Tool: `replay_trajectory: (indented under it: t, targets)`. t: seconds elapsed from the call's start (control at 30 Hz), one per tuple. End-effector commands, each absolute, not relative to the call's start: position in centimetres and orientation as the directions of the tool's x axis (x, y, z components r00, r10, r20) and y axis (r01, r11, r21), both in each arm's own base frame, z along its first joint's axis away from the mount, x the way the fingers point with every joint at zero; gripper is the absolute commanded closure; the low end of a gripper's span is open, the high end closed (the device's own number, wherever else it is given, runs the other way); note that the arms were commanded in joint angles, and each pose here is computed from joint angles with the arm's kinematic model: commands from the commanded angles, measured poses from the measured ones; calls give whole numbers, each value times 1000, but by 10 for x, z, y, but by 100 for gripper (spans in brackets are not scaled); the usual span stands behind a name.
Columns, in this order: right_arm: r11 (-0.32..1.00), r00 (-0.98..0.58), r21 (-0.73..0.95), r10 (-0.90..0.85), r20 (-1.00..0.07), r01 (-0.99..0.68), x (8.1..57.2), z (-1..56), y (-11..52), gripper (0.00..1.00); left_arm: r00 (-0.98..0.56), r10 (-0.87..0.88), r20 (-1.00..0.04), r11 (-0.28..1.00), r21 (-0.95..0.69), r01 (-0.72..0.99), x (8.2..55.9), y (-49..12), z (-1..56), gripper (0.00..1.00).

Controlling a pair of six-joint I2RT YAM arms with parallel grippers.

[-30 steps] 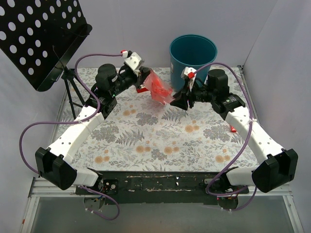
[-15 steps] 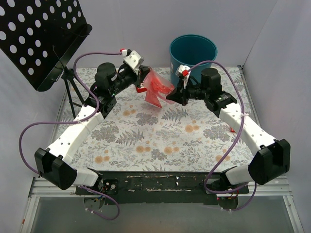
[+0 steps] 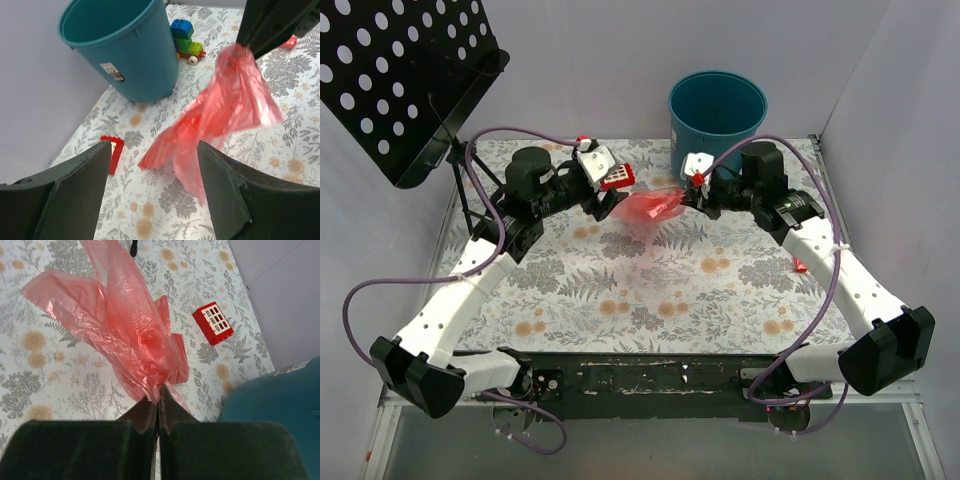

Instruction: Put the trash bags into the trash bin

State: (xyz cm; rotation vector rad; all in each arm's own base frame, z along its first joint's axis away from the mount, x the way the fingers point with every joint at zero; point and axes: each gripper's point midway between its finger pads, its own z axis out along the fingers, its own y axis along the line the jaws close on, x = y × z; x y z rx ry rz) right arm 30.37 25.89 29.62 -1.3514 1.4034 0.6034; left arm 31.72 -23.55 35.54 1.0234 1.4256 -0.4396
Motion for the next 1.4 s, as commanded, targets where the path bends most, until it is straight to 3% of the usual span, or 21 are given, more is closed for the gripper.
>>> replay_trajectory:
  t: [0.0,0.23,0.5,0.7,1.0,1.27,1.37]
  targets:
    - [165,341,-460,-468,-815,-873,301,310,254,99,236,342,-910,429,375,822,316,-248,369,32]
    - [188,343,-473,-471,-813,-861,304,319,263,99,210,319,-924,219,287,933,302,-279,357,32]
    - [254,306,-476,-501,-809,-842,317,314,261,99,52,279,-959,213,114,970,292,-287,370,32]
    - [399,234,-481,-527,-817,-781,344,320,252,99,-60,225,-973,263,2,965,295,-292,364,32]
    - [437,238,-477,-497,-835,-763,351,336,258,99,-138,182,-974,303,-78,950,319,-308,350,34]
    - [445,233,-468,-486,-842,-763,351,338,260,99,-192,216,-957,291,-125,948,333,-319,322,46]
    - [455,221,-456,-480,-849,-765,351,337,260,99,-178,227,-958,268,-114,957,335,-323,318,59]
